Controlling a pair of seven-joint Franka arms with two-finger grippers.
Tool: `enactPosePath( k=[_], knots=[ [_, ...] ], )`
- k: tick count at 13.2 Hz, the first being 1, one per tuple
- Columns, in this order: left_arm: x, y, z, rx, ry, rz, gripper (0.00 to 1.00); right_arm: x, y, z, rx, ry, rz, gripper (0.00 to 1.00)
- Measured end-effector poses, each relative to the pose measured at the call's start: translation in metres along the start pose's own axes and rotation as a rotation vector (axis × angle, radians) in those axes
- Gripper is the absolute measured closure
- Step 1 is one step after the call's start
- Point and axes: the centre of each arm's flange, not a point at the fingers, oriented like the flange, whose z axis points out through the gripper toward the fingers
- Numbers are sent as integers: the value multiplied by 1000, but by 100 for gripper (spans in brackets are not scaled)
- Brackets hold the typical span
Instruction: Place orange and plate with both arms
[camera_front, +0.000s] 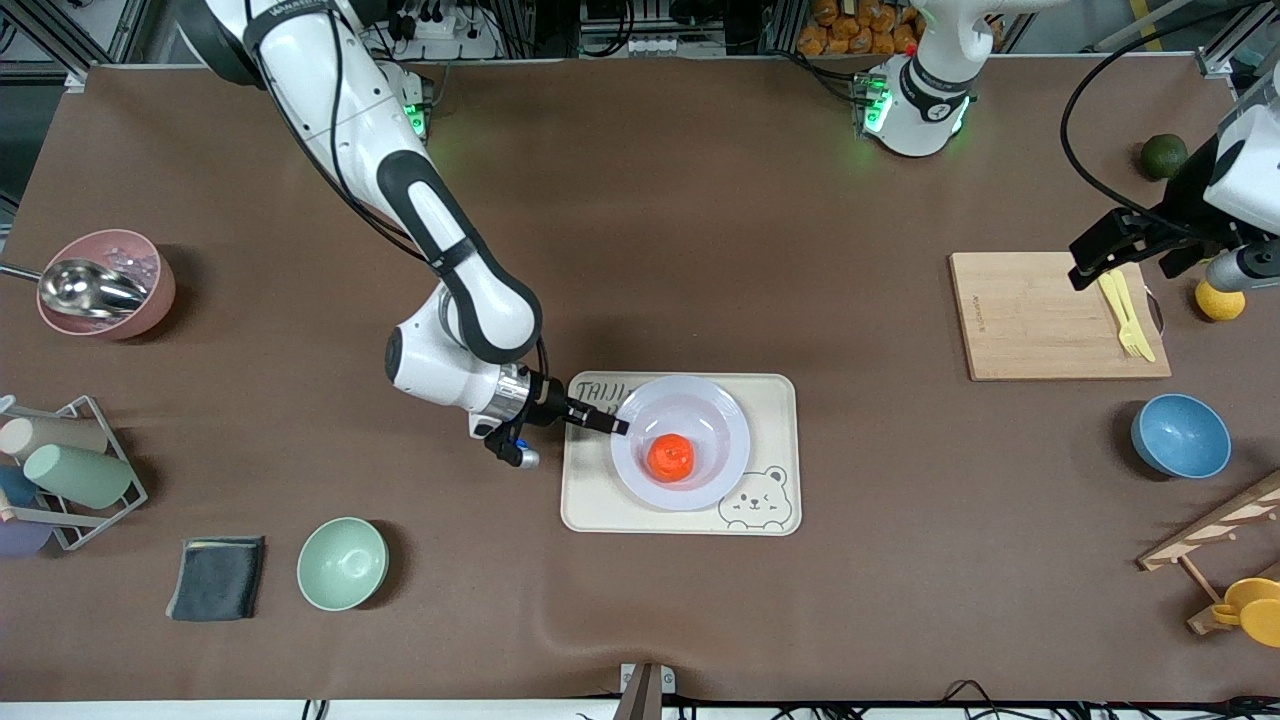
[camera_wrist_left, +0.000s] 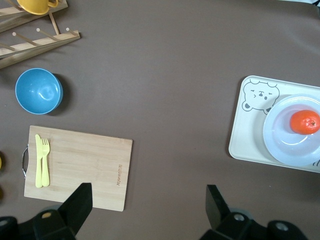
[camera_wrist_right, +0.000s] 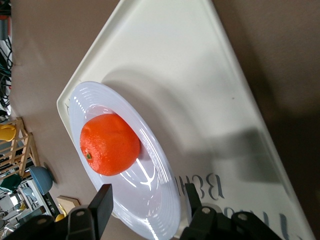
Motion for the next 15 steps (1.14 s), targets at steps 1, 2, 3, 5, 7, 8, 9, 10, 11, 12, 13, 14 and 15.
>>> enactPosePath(
  k=[1, 2, 3, 5, 7, 8, 9, 10, 11, 12, 13, 14, 15],
  knots=[
    [1, -5, -1, 0, 3, -10, 0, 3, -3, -10, -34, -21, 13, 26],
    [3, -10, -4, 0, 9, -19, 0, 7, -6, -22, -76, -44, 20, 22],
    [4, -13, -7, -1, 14, -25, 0, 10, -9, -36, -108, -66, 29, 22],
    [4, -14, -9, -2, 18, -27, 0, 13, -15, -63, -128, -104, 37, 17],
    [4, -14, -9, -2, 18, -26, 0, 18, -17, -85, -147, -128, 33, 2],
    [4, -14, -9, -2, 18, -26, 0, 20, -15, -96, -177, -137, 22, 0],
    [4, -14, -9, -2, 18, -25, 0, 23, -11, -107, -210, -148, 17, 0],
    [4, -13, -9, -2, 18, -24, 0, 26, -6, -120, -241, -162, 16, 0],
    [4, -13, -9, -2, 18, -24, 0, 29, -2, -136, -265, -180, 19, 0],
    [4, -13, -9, -2, 18, -24, 0, 30, 2, -154, -294, -201, 19, 0],
    [4, -13, -9, -2, 18, -24, 0, 31, 5, -174, -327, -219, 17, 0],
    [4, -13, -9, -2, 18, -24, 0, 32, 8, -194, -360, -235, 18, 0],
    [3, -13, -10, -4, 19, -25, 0, 34, 13, -215, -389, -243, 22, 0]
  ],
)
